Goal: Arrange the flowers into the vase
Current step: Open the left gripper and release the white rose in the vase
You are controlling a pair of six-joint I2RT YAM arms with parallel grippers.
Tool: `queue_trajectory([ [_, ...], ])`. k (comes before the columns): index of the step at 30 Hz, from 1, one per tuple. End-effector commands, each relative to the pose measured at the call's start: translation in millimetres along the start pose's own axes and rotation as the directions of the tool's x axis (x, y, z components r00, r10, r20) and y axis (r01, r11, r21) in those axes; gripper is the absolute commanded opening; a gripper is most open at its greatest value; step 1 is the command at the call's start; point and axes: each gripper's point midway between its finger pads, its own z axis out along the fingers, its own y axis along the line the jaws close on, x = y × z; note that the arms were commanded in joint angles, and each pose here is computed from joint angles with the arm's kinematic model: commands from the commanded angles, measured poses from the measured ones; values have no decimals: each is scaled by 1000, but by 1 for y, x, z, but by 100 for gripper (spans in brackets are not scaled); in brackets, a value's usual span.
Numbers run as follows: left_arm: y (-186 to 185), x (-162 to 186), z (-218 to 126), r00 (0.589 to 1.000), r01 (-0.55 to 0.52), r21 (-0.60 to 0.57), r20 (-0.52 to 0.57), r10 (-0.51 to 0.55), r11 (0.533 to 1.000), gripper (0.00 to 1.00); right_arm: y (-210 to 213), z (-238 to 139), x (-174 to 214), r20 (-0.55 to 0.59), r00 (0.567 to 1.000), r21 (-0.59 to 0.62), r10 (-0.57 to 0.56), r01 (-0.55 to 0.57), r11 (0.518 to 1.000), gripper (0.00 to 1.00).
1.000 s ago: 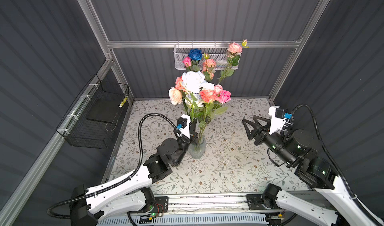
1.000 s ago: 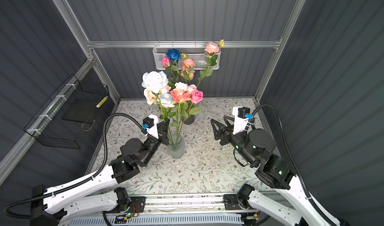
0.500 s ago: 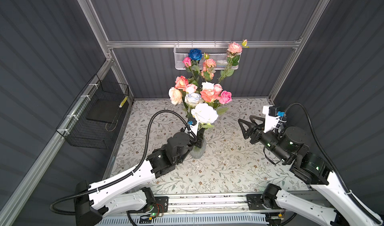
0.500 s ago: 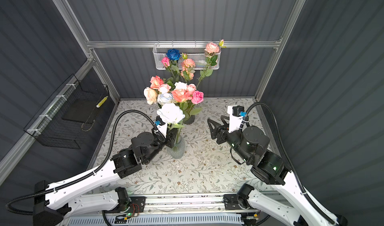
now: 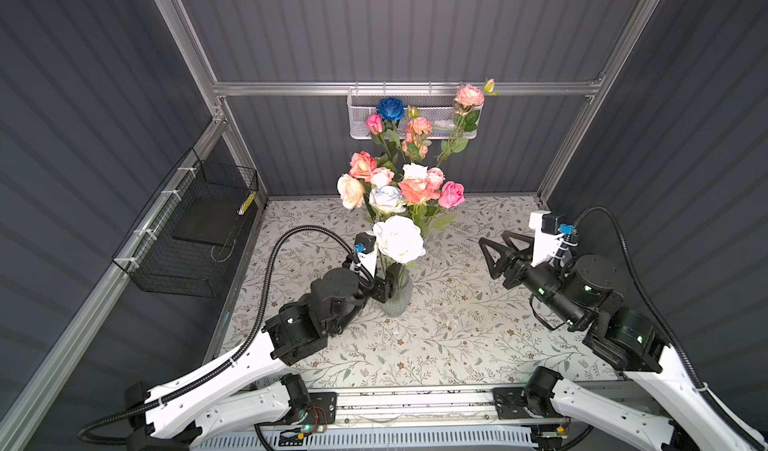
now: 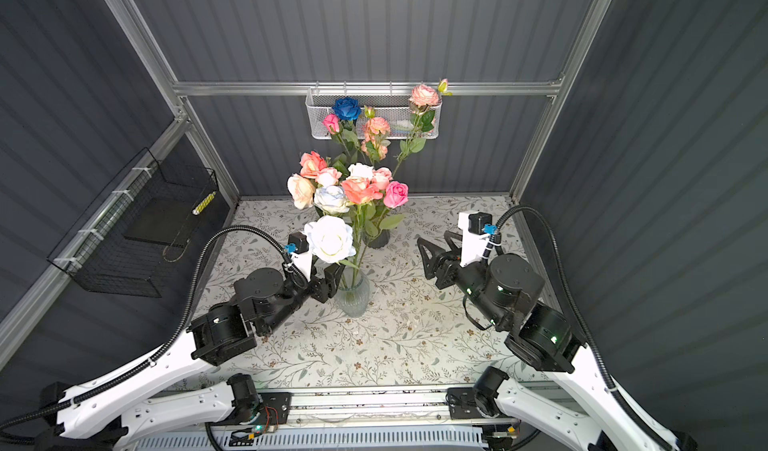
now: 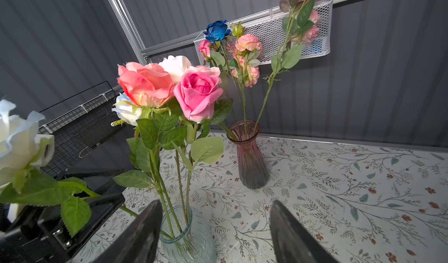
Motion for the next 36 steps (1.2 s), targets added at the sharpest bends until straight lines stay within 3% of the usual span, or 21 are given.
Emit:
queue_trajectory([
  [1,-2,-10,-11,1000,-7,30,-18,7,1000,76,-1,-7,-13,31,999,7,-7,6,1000,72],
  [8,-3,10,-1,990,-55,14,-132,57,998,99,1,-7,-17,33,999,7,-2,2,1000,73],
  [12,8,22,-13,975,-102,-10,-198,98,995,100,0,-7,-16,33,999,12,-5,5,1000,73],
  [17,6,28,-27,938,-163,47,-301,169,986,100,-1,-4,-11,4,1000,23,-29,29,999,74],
  [21,18,23,-41,942,-151,5,-301,145,989,100,-7,-3,-10,-8,999,57,-42,42,997,75],
  [24,34,8,-57,955,-130,-63,-277,107,990,100,-20,-11,-10,-6,999,116,-44,45,992,86],
  [26,56,-2,-68,966,-107,-182,-251,59,977,100,-29,-16,-12,-3,999,164,-51,51,985,98],
  [28,66,-6,-71,977,-92,-238,-210,41,967,99,-49,-22,-12,-5,999,281,-46,46,958,99],
  [31,95,-5,-71,992,-101,-409,-110,61,907,100,-85,-28,-4,13,996,476,-83,67,877,99],
  [33,115,1,-75,995,-97,-531,-49,84,842,100,-104,-28,0,-26,973,590,-228,199,783,99],
  [34,109,4,-70,989,-145,-494,-41,144,857,100,-110,-26,2,-40,959,624,-281,244,743,99],
  [36,113,9,-68,981,-163,-519,2,192,839,100,-115,-20,10,-71,929,644,-362,320,695,99],
])
